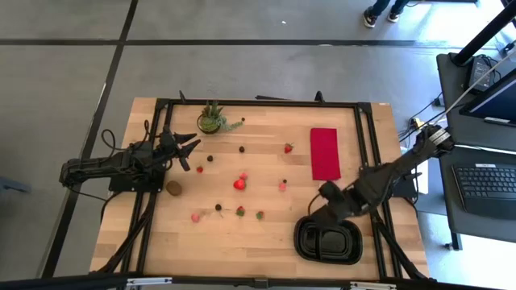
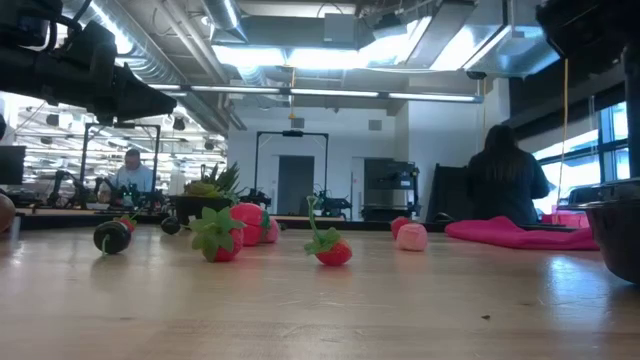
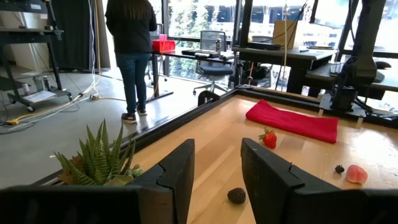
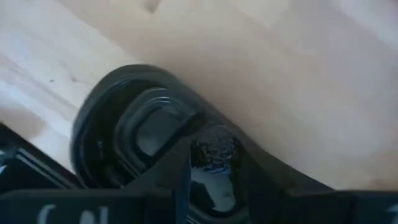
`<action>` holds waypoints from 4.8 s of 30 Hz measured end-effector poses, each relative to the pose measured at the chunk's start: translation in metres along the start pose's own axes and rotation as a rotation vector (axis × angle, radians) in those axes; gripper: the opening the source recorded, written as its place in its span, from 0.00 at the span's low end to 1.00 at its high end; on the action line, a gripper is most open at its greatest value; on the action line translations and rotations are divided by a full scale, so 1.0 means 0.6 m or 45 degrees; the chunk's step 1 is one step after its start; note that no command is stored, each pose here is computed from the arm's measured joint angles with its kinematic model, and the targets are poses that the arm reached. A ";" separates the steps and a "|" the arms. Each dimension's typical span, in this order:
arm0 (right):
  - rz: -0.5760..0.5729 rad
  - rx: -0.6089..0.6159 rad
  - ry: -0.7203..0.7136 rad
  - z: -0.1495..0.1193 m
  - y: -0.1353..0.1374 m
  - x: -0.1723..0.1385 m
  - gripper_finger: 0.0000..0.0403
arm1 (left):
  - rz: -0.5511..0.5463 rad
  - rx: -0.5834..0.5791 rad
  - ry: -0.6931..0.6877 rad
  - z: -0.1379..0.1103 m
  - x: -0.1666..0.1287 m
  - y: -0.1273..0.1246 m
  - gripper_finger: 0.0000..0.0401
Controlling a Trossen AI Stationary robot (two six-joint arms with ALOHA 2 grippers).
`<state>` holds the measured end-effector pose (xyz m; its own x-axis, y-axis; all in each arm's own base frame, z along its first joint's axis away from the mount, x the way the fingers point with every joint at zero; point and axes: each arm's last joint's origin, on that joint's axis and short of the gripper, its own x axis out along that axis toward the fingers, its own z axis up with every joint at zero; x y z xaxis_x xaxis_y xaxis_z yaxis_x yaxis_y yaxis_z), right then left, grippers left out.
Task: Pick and placing Produce into tupperware
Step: Put the blackberry into the left of the black bin, then put the peach into the right of the black bin
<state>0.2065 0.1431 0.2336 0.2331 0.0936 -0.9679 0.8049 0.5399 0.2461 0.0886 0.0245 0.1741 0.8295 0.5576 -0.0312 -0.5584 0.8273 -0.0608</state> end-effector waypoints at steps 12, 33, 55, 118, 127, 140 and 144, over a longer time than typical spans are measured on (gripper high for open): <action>0.164 -0.027 0.051 -0.022 0.069 0.093 0.29 | 0.064 0.012 -0.005 0.000 0.000 0.002 0.31; 0.282 -0.027 0.096 -0.025 0.089 0.106 0.39 | 0.064 0.114 -0.002 0.000 0.000 0.002 0.31; 0.501 -0.322 -0.122 0.081 0.125 0.026 0.39 | 0.064 0.110 -0.002 0.000 0.000 0.002 0.31; -0.142 -0.511 -0.286 0.258 0.068 0.122 0.70 | 0.063 0.111 -0.002 0.000 0.000 0.002 0.31; -0.188 -0.480 -0.250 0.259 0.067 0.149 0.70 | 0.063 0.111 -0.002 0.000 0.000 0.002 0.31; -0.201 -0.443 -0.224 0.260 0.067 0.171 0.70 | 0.063 0.111 -0.002 0.000 0.000 0.002 0.31; -0.189 -0.417 -0.193 0.259 0.067 0.178 0.70 | 0.063 0.111 -0.002 0.000 0.000 0.002 0.31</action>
<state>0.3486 0.0449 0.1481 0.2248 -0.1170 -0.9673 0.6249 0.7791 0.0510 0.0878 0.0257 0.1740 0.8009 0.5981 -0.0303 -0.5974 0.8014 0.0279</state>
